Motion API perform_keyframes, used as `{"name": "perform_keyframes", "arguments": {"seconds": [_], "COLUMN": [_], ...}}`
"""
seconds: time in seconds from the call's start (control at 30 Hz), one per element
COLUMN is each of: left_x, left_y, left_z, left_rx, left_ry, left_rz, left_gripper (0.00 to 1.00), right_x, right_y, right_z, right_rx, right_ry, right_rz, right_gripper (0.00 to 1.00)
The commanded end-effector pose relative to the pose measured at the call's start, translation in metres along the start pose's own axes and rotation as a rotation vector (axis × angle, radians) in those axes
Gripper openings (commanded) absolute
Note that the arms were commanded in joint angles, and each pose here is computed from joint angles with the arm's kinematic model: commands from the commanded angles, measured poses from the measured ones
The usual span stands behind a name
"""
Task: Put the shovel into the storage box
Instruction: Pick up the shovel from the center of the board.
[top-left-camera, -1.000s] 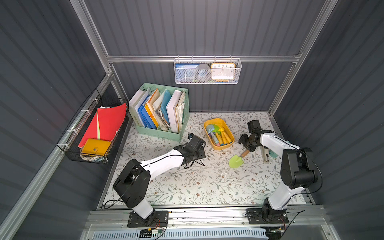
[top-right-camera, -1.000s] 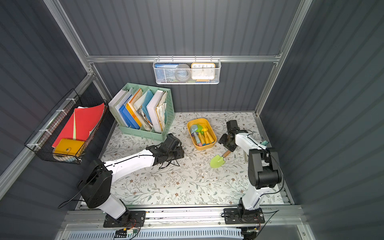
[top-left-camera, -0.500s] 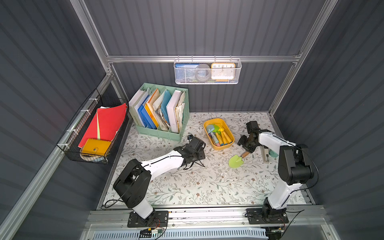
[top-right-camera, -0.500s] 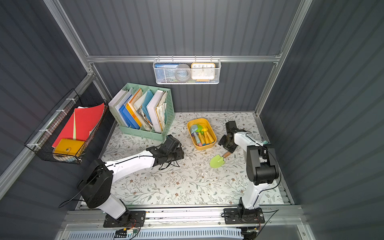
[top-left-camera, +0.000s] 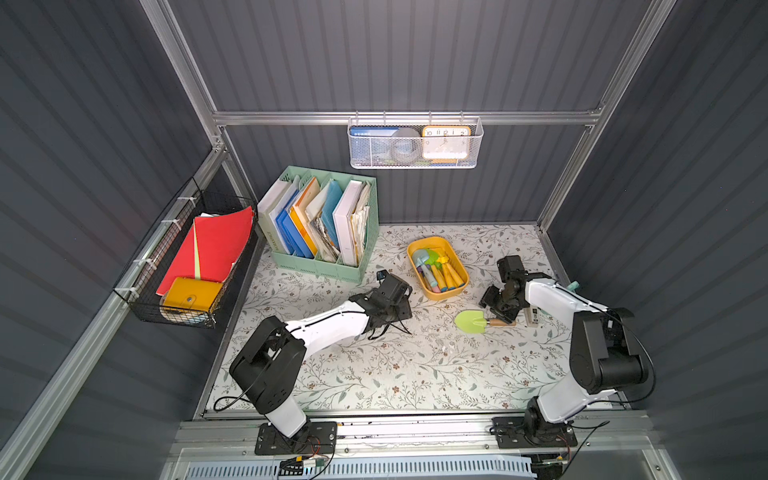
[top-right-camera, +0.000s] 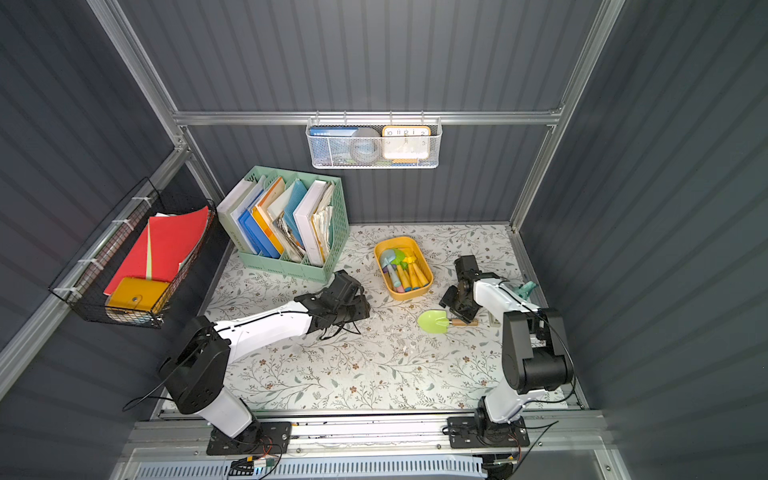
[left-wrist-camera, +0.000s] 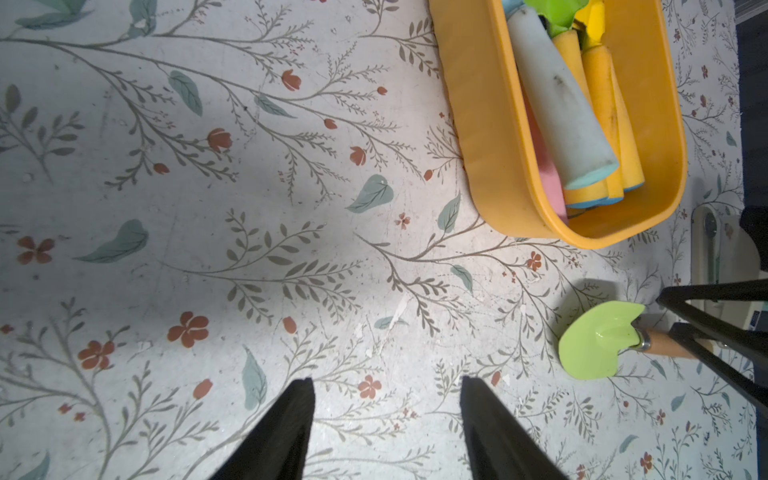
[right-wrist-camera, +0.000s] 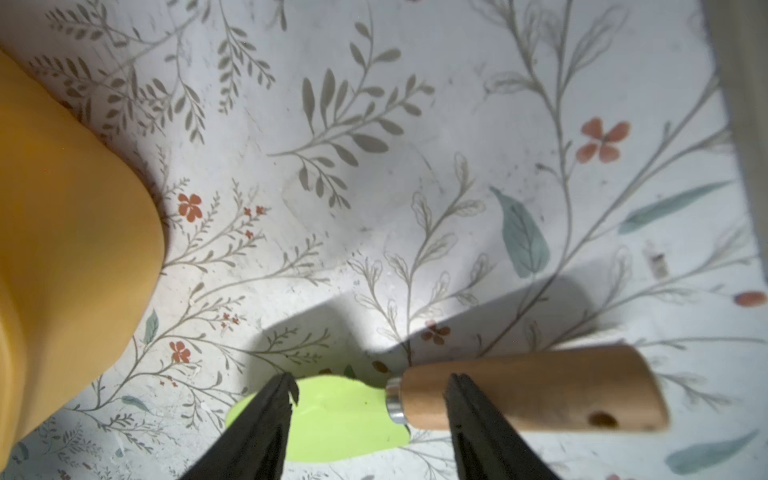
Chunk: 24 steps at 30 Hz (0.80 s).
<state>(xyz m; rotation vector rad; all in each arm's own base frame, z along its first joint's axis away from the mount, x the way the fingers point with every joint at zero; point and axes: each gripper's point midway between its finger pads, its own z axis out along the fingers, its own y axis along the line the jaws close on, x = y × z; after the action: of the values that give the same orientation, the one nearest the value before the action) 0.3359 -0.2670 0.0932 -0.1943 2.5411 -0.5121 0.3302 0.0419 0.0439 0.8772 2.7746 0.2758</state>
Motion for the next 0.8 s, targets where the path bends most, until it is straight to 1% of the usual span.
{"name": "perform_keyframes", "arguments": {"seconds": [0.0,0.13,0.3,0.43,0.6,0.77], "left_x": [0.007,0.007,0.008,0.010,0.011,0.012], "left_y": [0.004,0.004,0.003,0.002,0.002,0.002], "left_z": [0.006,0.006,0.009,0.011,0.013,0.012], "left_rx": [-0.010,-0.010,-0.006,0.000,0.001,0.004], "left_ry": [0.021,0.021,0.027,0.033,0.038,0.039], "left_rz": [-0.010,-0.010,-0.010,-0.011,-0.011,-0.011], "left_gripper": [0.62,0.62,0.62,0.62,0.62,0.62], "right_x": [0.021,0.039,0.059,0.075,0.089,0.090], "right_y": [-0.007,-0.010,-0.013,-0.019,-0.027,-0.035], "right_z": [-0.001,-0.007,-0.015,-0.012,-0.007,-0.007], "right_rx": [-0.004,-0.023,-0.015,0.025,0.106,0.207], "right_ry": [0.057,0.075,0.092,0.109,0.119,0.084], "right_rz": [0.017,0.009,-0.024,-0.054,-0.116,-0.179], "right_gripper": [0.64,0.64,0.64,0.64,0.58,0.51]}}
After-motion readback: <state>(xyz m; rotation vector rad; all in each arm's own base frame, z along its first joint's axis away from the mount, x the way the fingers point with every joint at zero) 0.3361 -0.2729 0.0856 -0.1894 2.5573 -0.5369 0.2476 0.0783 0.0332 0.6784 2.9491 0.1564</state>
